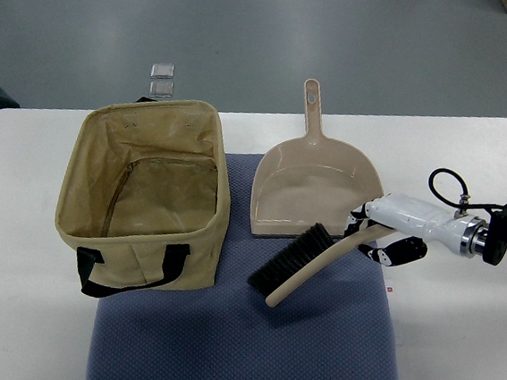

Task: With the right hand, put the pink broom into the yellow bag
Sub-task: 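Carry the brush with the right hand over the tan bag, then open the right hand to drop the brush into the bag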

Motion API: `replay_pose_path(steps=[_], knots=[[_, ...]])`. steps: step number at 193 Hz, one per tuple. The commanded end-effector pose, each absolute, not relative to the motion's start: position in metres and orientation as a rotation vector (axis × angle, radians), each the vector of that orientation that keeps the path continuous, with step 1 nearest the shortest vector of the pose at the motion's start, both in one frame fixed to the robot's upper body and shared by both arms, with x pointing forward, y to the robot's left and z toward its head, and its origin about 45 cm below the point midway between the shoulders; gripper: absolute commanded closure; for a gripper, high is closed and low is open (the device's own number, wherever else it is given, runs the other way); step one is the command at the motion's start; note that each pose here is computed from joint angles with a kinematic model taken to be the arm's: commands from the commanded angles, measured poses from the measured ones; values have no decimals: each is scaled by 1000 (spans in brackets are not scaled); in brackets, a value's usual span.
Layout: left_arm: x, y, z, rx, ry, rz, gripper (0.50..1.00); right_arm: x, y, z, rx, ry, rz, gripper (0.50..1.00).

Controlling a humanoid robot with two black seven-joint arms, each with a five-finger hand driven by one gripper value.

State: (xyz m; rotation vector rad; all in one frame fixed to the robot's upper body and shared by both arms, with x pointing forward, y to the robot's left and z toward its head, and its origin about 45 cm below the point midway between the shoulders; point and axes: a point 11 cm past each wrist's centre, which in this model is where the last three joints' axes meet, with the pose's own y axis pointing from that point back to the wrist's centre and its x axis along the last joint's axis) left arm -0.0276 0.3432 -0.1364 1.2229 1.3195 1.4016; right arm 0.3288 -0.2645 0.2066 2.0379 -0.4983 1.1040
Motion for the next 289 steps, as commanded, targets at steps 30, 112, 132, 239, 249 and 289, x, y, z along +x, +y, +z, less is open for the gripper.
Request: replay_pose_path(steps=[30, 112, 132, 239, 249, 289], knots=[[-28, 343, -136, 1223, 1319, 1401, 500, 368, -283, 274, 2007, -670, 1192, 1000], [-28, 343, -136, 1223, 1320, 1402, 500, 444, -256, 413, 1860, -766, 1481, 1000], [-28, 343, -136, 1223, 1319, 1401, 500, 451, -231, 421, 1875, -745, 1521, 1000], [-28, 343, -136, 1223, 1319, 1401, 500, 434, -83, 363, 1943, -414, 1700, 1000], [-28, 343, -136, 1223, 1319, 1401, 500, 435, -85, 358, 1950, -414, 1679, 1000], [-28, 343, -136, 1222, 1320, 1402, 500, 434, -88, 345, 1996, -429, 1627, 746]])
